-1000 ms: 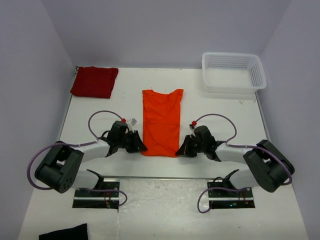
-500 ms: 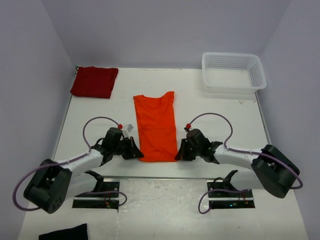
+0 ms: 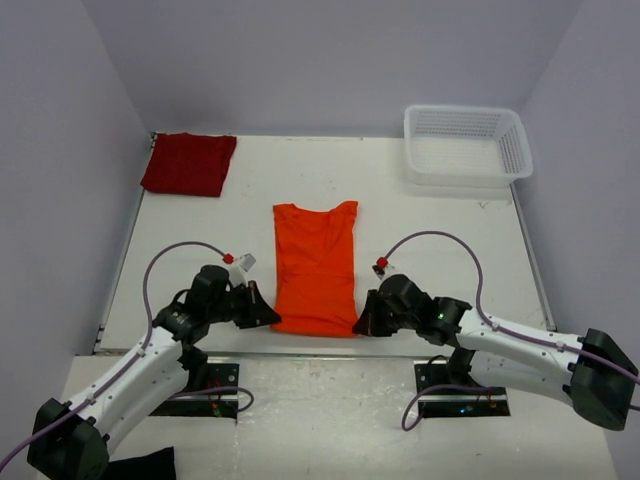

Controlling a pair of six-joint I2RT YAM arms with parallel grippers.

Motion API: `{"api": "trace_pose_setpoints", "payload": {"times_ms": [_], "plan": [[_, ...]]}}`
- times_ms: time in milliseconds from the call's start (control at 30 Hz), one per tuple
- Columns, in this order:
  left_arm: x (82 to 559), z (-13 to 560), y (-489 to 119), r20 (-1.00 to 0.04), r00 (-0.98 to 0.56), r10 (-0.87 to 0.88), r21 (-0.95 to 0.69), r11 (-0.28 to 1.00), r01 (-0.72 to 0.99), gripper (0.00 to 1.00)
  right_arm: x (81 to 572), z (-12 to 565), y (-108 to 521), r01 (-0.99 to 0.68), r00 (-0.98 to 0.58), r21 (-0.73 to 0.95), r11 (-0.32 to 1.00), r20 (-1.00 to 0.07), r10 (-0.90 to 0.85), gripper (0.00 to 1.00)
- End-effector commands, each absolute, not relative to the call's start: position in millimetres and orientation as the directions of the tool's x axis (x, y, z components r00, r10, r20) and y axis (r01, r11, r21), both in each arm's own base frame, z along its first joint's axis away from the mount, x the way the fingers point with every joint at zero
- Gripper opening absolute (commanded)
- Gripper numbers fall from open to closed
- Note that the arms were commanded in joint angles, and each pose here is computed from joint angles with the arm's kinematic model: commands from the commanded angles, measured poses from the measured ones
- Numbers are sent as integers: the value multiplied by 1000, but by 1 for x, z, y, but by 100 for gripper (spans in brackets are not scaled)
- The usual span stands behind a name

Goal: Fold and stack the t-shirts
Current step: Fold the long partially folded tshirt into a neat square

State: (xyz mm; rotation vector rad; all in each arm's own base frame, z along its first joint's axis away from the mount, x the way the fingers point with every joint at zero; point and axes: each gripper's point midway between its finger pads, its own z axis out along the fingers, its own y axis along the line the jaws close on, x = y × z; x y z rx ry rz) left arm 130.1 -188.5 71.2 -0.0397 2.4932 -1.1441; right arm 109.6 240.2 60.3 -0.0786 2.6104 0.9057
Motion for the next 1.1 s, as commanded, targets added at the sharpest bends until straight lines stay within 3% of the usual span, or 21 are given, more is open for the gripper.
{"api": "trace_pose_setpoints", "payload": {"times_ms": [0, 133, 433, 633, 767, 1067], "plan": [[121, 68, -183, -306, -933, -191, -723, 684, 97, 0, 99, 41, 215, -121, -939, 486, 866, -338, 58, 0], [119, 79, -181, -325, -926, -192, -706, 701, 102, 0, 98, 53, 219, -152, -926, 470, 870, -376, 41, 0], [170, 164, -184, -511, -829, -226, -644, 740, 196, 0, 139, 116, 227, -209, -852, 348, 914, -523, 5, 0], [242, 176, -203, -574, -794, -200, -565, 798, 208, 0, 212, 145, 231, -192, -817, 303, 934, -577, 20, 0], [295, 152, -215, -550, -813, -192, -529, 834, 160, 0, 277, 156, 231, -190, -807, 268, 944, -591, 5, 0], [396, 110, -196, -525, -809, -263, -522, 851, 63, 0, 392, 116, 249, -215, -865, 284, 934, -500, -47, 0]]}}
